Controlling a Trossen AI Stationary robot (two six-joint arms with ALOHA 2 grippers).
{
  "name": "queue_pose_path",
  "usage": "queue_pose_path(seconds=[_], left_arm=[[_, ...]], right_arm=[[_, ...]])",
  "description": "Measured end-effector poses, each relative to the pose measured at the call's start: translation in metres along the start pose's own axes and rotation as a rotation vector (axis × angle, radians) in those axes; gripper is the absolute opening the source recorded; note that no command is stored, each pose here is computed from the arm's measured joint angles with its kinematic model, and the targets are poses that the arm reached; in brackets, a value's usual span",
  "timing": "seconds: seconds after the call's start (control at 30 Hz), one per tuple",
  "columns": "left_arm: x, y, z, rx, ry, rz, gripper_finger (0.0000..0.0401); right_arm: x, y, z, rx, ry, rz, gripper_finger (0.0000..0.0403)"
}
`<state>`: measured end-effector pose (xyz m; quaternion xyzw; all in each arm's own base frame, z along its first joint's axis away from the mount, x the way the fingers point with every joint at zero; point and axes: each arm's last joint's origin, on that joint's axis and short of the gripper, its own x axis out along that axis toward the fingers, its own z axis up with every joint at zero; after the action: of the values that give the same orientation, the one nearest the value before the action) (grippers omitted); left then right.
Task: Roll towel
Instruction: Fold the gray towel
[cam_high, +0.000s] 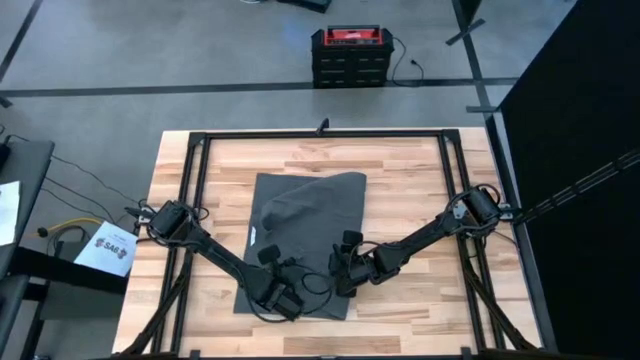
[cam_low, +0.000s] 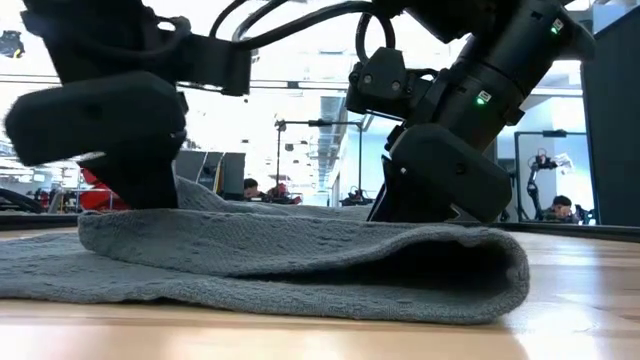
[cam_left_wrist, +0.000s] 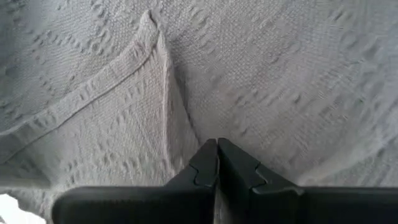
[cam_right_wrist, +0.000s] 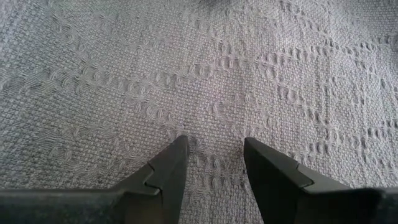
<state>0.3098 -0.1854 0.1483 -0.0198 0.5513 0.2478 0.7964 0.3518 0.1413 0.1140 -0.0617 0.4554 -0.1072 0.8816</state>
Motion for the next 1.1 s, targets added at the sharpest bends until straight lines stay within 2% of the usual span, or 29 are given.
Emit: queue_pose_path(seconds=[0.1, 0.2, 0.5, 0.63, 0.7, 0.87, 0.97, 1.1], left_arm=[[-0.004, 0.001, -0.004, 0.003, 0.006, 0.015, 0.0004], [-0.006, 0.002, -0.007, 0.004, 0.012, 0.032, 0.0025], [-0.011, 0.010, -0.005, -0.066, -0.067, 0.119, 0.0138], [0.003, 0.004, 0.002, -0.114, -0.072, -0.005, 0.0166], [0.014, 0.007, 0.002, -0.125, -0.054, -0.034, 0.0167], [0.027, 0.029, -0.002, -0.198, 0.011, 0.105, 0.0146], [0.027, 0.030, -0.002, -0.179, 0.016, 0.115, 0.0131], [0.026, 0.026, -0.003, -0.157, 0.014, 0.085, 0.0063]], right_arm=[[0.000, 0.000, 0.000, 0.000, 0.000, 0.000, 0.0148], [0.000, 0.000, 0.000, -0.002, -0.001, 0.000, 0.0148], [0.000, 0.000, 0.000, -0.007, -0.002, 0.001, 0.0148], [0.000, 0.000, 0.000, -0.007, -0.002, 0.001, 0.0148], [0.000, 0.000, 0.000, -0.007, -0.002, 0.001, 0.0148], [0.000, 0.000, 0.001, -0.002, -0.007, 0.004, 0.0148], [0.000, 0.000, 0.001, -0.002, -0.007, 0.005, 0.0148], [0.001, -0.002, 0.001, 0.000, -0.003, 0.006, 0.0148]])
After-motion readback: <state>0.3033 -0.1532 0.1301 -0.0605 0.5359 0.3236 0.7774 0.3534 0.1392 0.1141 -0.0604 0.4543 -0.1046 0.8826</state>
